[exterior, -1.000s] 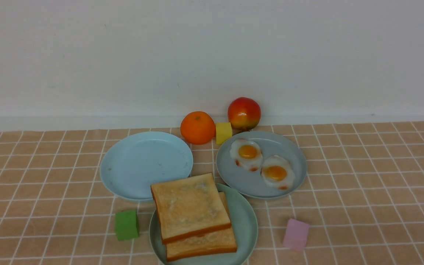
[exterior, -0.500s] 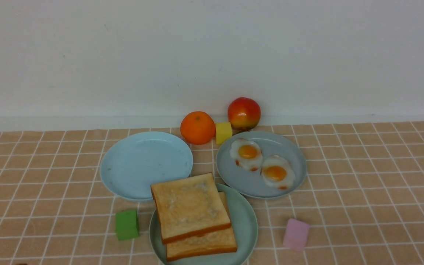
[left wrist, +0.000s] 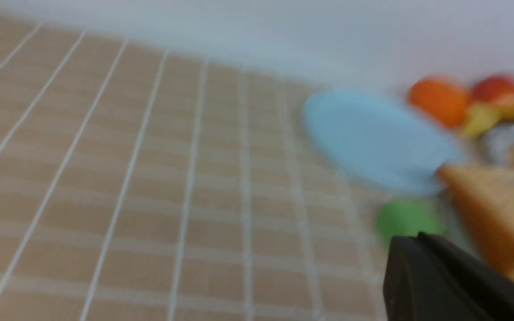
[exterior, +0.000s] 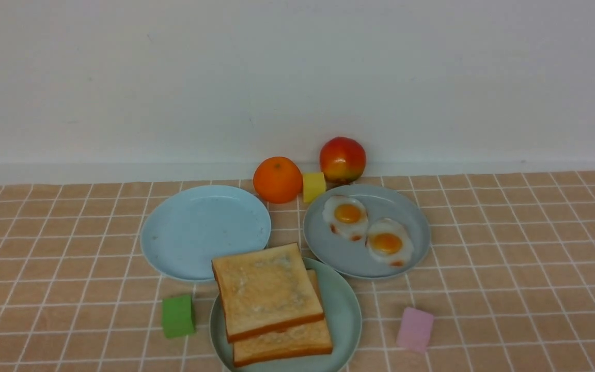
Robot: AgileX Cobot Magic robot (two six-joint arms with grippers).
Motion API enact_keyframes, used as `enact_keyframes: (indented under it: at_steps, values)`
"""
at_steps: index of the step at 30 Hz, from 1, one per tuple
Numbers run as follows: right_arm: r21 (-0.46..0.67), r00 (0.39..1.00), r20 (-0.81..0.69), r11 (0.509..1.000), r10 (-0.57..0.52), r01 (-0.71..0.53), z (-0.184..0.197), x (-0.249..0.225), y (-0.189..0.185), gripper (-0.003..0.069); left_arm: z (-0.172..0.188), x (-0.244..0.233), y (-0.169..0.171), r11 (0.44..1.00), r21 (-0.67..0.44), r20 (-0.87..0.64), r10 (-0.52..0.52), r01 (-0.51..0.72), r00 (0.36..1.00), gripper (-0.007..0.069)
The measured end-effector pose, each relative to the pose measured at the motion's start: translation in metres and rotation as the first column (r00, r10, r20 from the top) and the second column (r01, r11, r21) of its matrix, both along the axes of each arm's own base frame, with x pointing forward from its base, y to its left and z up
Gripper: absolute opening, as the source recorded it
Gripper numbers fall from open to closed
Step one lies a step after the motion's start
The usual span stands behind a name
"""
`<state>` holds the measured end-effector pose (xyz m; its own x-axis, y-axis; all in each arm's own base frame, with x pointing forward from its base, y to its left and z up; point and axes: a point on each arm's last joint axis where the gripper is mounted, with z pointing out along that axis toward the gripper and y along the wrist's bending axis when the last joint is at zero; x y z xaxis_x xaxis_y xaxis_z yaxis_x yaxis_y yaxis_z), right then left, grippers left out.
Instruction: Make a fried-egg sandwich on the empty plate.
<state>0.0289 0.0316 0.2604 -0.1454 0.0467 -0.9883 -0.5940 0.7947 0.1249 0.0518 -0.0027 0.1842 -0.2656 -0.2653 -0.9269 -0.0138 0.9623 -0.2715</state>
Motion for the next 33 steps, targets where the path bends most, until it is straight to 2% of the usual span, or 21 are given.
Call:
enact_keyframes:
  at_steps: [2,13,33]
  values:
    - [-0.001,1.000,-0.002,1.000,0.001,-0.001,-0.0002,-0.0001,0.0000,0.0092,-0.0145,0.0003,0.0009,1.000,0.025,-0.056,0.006,-0.004,0.998,-0.0010]
    - [-0.002,1.000,-0.001,1.000,0.000,0.000,-0.0002,0.0000,0.0000,0.0103,-0.0146,0.0006,0.0026,0.969,0.242,-0.043,-0.031,0.040,0.999,-0.0002]
    - [-0.002,1.000,-0.001,1.000,0.000,0.000,-0.0002,0.0000,0.0000,0.0126,-0.0140,0.0010,0.0055,0.939,0.341,-0.036,-0.026,0.037,0.999,0.0010]
